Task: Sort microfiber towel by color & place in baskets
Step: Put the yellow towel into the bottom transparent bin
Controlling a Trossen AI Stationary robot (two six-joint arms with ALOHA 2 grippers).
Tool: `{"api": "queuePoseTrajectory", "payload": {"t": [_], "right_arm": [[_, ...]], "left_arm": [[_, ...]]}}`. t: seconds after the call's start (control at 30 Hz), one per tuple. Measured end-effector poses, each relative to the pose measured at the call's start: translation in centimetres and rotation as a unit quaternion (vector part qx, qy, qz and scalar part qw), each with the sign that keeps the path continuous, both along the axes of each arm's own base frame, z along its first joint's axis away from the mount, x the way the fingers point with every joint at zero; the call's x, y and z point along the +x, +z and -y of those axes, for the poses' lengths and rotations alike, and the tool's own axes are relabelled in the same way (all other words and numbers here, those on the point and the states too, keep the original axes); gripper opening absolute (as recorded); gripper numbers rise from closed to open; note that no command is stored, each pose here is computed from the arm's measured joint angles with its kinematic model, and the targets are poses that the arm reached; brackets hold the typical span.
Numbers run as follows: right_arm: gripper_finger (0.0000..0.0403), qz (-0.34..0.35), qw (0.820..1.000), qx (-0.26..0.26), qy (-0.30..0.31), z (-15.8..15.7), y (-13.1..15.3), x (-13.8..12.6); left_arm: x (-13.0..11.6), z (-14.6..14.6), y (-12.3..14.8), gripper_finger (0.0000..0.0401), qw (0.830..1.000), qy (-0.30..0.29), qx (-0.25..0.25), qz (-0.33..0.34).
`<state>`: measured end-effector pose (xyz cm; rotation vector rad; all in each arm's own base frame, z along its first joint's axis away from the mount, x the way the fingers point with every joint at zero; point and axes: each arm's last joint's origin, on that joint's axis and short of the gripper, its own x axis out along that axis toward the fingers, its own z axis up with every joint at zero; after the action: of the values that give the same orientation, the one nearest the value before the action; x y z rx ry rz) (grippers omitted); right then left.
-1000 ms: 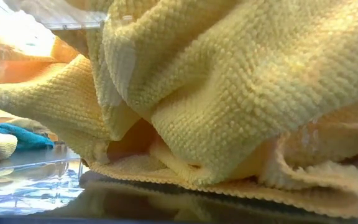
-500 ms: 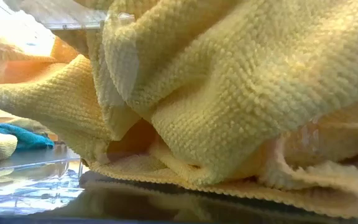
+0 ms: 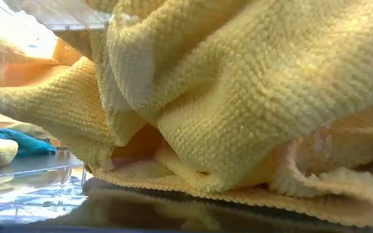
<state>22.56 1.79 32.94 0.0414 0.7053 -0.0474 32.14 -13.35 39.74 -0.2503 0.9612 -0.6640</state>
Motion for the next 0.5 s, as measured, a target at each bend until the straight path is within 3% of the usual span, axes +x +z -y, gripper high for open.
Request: {"api": "queuePoseTrajectory", "payload": {"t": [0.17, 0.37, 0.5], "right_arm": [[0.0215, -0.016, 1.0, -0.02, 0.017, 0.0, -0.2, -0.2], [0.0215, -0.069, 0.995, -0.058, 0.05, 0.1, -0.9, -0.9], [0.0215, -0.08, 0.993, -0.067, 0.06, 0.1, -1.1, -1.1]], "left_arm": [[2.3, 0.7, -2.0, 0.0017, 1.0, 0.009, -0.002, -0.013], [6.3, 2.4, -5.2, 0.0017, 0.996, 0.061, -0.048, -0.033], [7.6, 3.1, -7.3, 0.0017, 0.994, 0.075, -0.056, -0.062]]}}
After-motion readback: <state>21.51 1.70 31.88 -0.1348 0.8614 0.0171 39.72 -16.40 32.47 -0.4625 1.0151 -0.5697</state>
